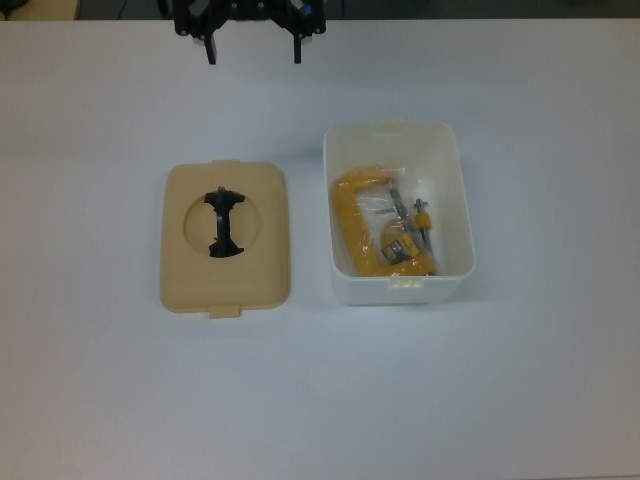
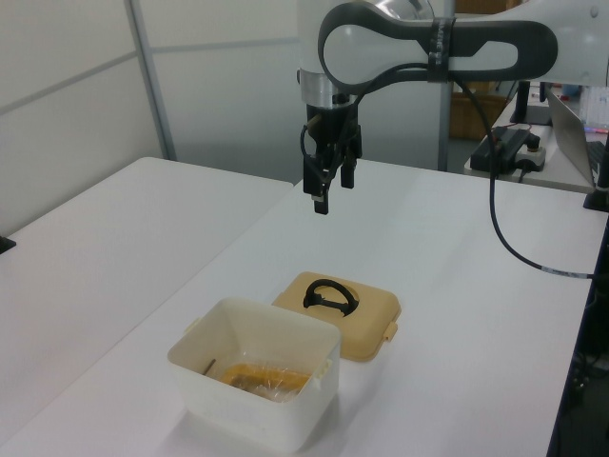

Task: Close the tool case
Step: 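Move the open gripper over the beige lid's black handle, then lower the gripper onto the black handle and close on it, then lift the beige lid by its handle off the table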

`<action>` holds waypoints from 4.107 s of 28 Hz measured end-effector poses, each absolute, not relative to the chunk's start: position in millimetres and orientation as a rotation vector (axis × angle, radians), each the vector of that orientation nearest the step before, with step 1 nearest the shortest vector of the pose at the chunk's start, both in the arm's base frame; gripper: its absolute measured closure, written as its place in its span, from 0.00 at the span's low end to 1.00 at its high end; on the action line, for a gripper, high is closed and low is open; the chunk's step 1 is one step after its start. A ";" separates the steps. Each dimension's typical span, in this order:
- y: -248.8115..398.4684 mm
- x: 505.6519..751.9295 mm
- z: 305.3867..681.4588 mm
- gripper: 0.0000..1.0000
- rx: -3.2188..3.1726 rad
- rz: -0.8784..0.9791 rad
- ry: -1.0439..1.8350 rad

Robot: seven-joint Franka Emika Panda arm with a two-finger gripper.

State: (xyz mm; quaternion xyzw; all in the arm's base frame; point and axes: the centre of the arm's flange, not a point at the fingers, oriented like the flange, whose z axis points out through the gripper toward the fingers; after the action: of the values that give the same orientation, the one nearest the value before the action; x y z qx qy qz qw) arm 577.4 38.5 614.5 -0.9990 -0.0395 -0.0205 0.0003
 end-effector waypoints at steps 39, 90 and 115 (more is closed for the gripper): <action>-7.2 589.4 510.4 0.00 -3.181 -0.028 -0.134; 0.1 641.1 370.0 0.10 -3.228 -0.032 -0.262; -6.7 639.5 375.3 0.89 -3.231 -0.029 -0.243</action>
State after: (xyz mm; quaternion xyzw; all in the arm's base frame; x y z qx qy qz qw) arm 639.5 -6.7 375.3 -0.9959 -0.0750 -0.0091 -0.0494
